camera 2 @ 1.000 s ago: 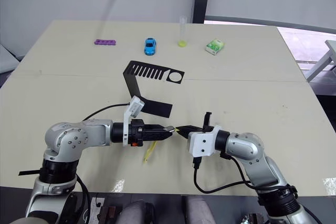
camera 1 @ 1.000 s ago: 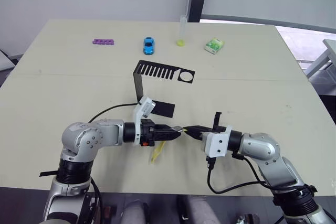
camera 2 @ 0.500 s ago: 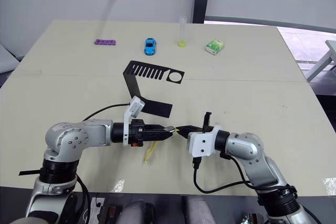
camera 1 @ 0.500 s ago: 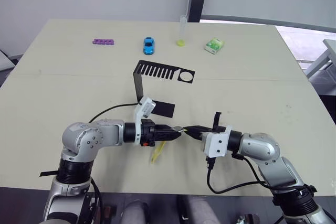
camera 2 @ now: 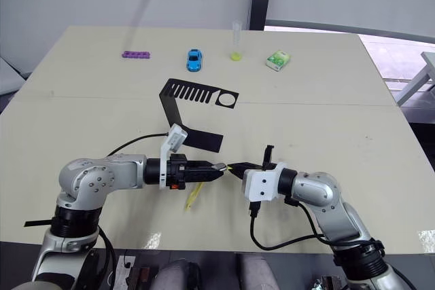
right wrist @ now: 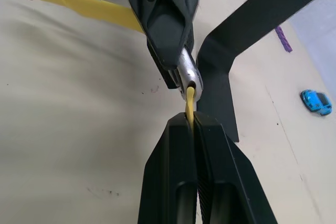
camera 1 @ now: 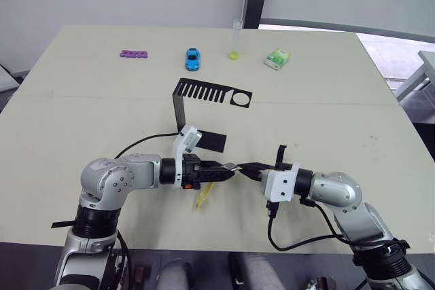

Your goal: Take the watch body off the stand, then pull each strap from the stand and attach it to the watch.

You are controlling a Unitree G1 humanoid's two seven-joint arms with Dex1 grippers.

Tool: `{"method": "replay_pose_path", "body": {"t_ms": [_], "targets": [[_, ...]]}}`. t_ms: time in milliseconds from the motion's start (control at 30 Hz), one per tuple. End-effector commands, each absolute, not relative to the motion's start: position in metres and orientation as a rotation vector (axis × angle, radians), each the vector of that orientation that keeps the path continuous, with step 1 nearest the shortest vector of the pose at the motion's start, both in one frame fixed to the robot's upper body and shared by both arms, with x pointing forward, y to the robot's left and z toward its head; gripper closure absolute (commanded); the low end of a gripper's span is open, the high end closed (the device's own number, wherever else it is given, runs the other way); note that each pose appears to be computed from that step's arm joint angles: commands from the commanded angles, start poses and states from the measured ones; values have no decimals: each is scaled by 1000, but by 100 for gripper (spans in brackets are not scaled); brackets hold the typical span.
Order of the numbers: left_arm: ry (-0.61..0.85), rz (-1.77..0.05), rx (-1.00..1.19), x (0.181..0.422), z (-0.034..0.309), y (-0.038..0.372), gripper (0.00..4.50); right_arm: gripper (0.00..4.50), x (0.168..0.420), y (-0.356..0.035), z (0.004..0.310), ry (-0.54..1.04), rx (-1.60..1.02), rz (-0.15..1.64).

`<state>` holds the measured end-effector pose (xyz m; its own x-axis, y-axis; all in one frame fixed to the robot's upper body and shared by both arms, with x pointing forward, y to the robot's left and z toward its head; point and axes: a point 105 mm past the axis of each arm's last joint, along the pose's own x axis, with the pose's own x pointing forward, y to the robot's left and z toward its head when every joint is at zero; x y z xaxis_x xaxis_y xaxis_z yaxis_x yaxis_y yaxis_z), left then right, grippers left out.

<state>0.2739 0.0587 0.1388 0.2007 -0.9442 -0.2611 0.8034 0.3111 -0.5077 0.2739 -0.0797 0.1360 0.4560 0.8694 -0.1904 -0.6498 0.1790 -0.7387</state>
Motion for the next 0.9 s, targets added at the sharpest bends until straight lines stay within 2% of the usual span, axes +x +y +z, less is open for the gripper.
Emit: {"method": "replay_pose_path", "body": {"t_ms": [33,233,333,467,633,733,900], "targets": [[550,-1333,-267,263,148,50,290,312,265,-76,154,-406,-884,1108],[467,-1326,-192,261,151,77,290,3,254,-119,156,-347,-922,1111],[327,-1336,-85,262,158,93,290,3,252,-139,162,-337,-902,1070],[-46,-1436,334,253,171,110,290,3,241,-163,175,-345,-732,1020],[-344,-1498,761,242,166,128,290,3,223,-180,194,-385,-535,994],[-438,-1461,797,242,174,134,290,3,216,-187,199,-365,-451,970],[-495,-1468,830,238,177,136,290,3,202,-185,193,-335,-471,1024]]}}
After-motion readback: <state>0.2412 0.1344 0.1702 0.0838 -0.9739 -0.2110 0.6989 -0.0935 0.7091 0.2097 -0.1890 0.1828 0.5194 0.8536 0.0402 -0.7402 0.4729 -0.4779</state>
